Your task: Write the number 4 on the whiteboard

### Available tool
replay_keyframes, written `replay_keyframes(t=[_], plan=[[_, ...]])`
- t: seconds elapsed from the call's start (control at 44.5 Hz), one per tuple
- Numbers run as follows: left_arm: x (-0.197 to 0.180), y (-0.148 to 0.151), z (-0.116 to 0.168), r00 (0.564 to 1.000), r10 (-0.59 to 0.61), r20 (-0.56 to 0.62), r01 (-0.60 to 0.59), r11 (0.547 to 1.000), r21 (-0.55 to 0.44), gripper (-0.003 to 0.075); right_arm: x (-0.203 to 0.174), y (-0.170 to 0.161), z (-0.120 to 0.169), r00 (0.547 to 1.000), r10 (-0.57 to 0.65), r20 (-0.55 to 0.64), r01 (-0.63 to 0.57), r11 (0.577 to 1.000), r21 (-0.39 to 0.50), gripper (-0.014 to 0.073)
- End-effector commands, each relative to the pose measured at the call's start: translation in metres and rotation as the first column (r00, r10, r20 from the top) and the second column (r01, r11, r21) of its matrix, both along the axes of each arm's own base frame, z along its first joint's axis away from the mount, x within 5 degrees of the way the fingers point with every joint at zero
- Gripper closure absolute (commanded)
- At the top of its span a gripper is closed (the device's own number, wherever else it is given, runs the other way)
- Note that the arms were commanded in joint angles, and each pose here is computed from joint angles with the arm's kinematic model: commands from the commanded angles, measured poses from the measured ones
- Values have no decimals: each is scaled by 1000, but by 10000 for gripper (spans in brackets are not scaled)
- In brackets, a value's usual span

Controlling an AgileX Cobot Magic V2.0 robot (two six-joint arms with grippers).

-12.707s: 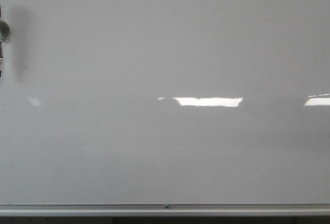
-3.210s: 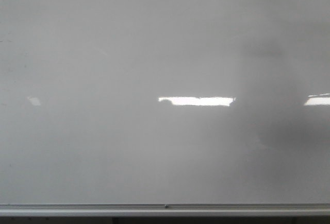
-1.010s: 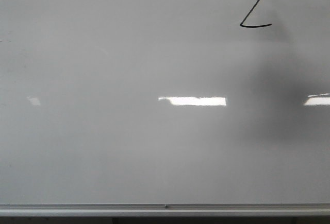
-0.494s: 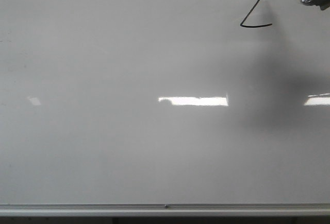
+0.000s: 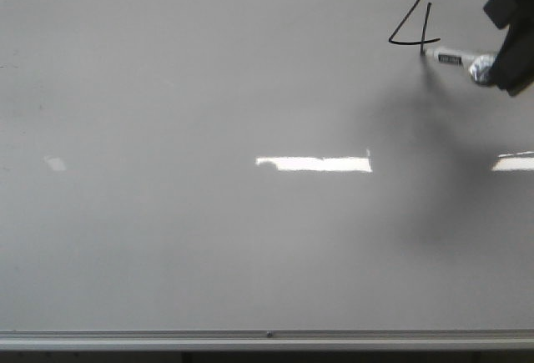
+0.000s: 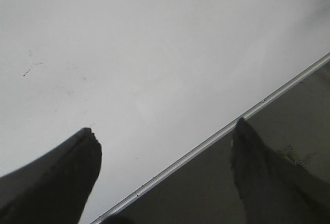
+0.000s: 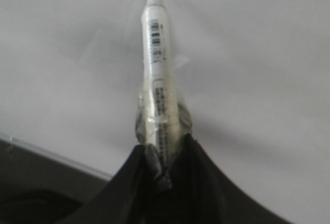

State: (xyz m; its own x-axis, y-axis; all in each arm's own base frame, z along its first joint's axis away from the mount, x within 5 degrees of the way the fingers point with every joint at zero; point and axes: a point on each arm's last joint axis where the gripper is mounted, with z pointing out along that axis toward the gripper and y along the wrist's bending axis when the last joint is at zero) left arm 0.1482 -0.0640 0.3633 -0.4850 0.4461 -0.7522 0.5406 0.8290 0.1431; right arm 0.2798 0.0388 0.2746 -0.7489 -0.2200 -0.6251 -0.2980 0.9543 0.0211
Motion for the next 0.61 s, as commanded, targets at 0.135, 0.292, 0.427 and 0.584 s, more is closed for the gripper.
replay_keyframes(t=[0.135,0.292,0.427,0.584], plan=[[3,-1,16,994,17,105,-11,998,-61,209,-1,0,19,998,4,60,-5,1000,7,654],[3,-1,16,994,18,107,-11,998,-61,209,-25,-1,49,989,12,147,-14,1000,16,654],[2,-2,15,994,-23,106,26,999,-27,209,-69,0,73,989,57,135,-63,997,47,654],[0,-19,17,981,-190,50,189,982,28,209,-127,5,89,939,289,186,-290,957,-21,654]])
